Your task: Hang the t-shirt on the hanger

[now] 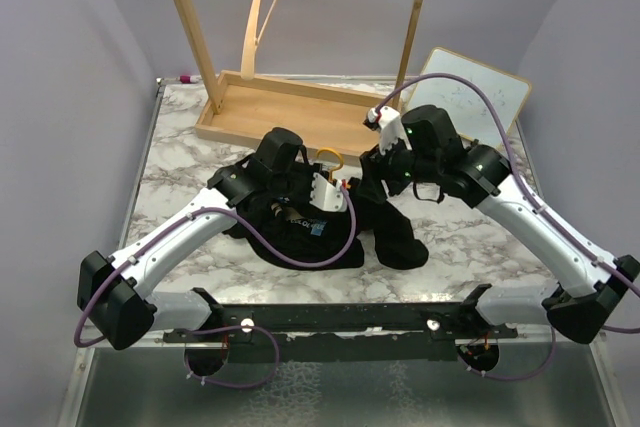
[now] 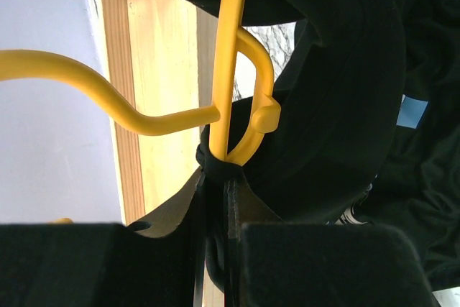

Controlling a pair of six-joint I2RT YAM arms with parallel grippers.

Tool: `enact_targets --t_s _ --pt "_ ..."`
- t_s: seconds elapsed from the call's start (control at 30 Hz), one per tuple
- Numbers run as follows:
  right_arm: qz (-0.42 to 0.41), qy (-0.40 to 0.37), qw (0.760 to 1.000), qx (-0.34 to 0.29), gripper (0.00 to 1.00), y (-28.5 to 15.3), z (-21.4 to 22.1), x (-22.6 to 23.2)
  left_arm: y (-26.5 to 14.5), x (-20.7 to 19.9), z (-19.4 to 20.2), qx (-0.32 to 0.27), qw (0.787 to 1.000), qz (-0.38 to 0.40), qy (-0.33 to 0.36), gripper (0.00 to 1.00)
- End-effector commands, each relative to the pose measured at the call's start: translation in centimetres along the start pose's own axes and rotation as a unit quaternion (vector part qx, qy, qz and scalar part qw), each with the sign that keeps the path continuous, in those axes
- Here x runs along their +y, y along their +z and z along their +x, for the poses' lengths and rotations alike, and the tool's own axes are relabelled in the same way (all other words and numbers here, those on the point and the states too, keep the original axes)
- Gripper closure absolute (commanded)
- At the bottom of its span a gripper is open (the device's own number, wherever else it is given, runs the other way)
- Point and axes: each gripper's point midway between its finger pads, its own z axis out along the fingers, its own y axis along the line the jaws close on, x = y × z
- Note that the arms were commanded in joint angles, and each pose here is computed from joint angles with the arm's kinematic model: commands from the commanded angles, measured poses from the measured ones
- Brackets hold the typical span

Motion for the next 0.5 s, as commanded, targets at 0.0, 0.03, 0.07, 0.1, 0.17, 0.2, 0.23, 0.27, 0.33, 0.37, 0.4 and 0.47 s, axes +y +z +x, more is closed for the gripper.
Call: enact_targets --t_s 0.0,0.03,0.07,0.1,0.17,0.2,0.23,0.27,0.33,0.37,0.4,0.47 --pt "0.064 -0.012 0.997 -0.043 0.44 -2.7 -1.5 -2.0 -0.6 1.3 -1.8 -0.036 0.999 -0.014 -0.014 1.0" --pt "0.065 -0.014 0.997 -0.04 0.44 -3.0 -1.0 -2.0 -0.7 1.2 -1.9 -0.038 0.999 -0.013 -0.017 1.0" --pt "0.064 -0.016 0.997 -0.035 0.44 -3.1 -0.5 -2.0 -0.7 1.2 -1.9 -0.038 0.999 -0.013 -0.019 1.0" --pt "0.06 -0.019 0.998 -0.032 0.45 -3.2 0.0 -1.9 -0.7 1.3 -2.0 -0.039 0.999 -0.014 -0.023 1.0" --pt "0.051 -0.023 0.998 -0.023 0.46 -3.4 1.3 -1.6 -0.8 1.4 -2.3 -0.043 0.999 -0.013 -0.031 1.0" --pt "0.044 -0.025 0.998 -0.02 0.46 -3.4 1.8 -1.4 -0.8 1.4 -2.4 -0.046 0.998 -0.013 -0.034 1.0" --pt "0.039 -0.027 0.999 -0.017 0.47 -3.4 2.3 -1.2 -0.8 1.5 -2.5 -0.047 0.998 -0.013 -0.038 1.0" --pt "0.035 -0.029 0.999 -0.015 0.47 -3.4 2.7 -1.1 -0.9 1.6 -2.7 -0.05 0.998 -0.014 -0.041 1.0" --pt "0.032 -0.033 0.999 -0.006 0.48 -3.2 3.5 -1.1 -1.0 1.7 -2.8 -0.054 0.998 -0.014 -0.042 1.0" --pt "0.034 -0.036 0.999 -0.003 0.48 -3.1 3.8 -1.3 -1.1 1.8 -3.0 -0.057 0.997 -0.015 -0.041 1.0" --pt "0.036 -0.038 0.999 -0.004 0.48 -3.0 3.9 -1.4 -1.1 1.8 -3.1 -0.059 0.997 -0.015 -0.041 1.0" --pt "0.037 -0.044 0.998 -0.008 0.49 -2.7 3.7 -1.5 -1.2 1.8 -3.2 -0.061 0.997 -0.015 -0.04 1.0"
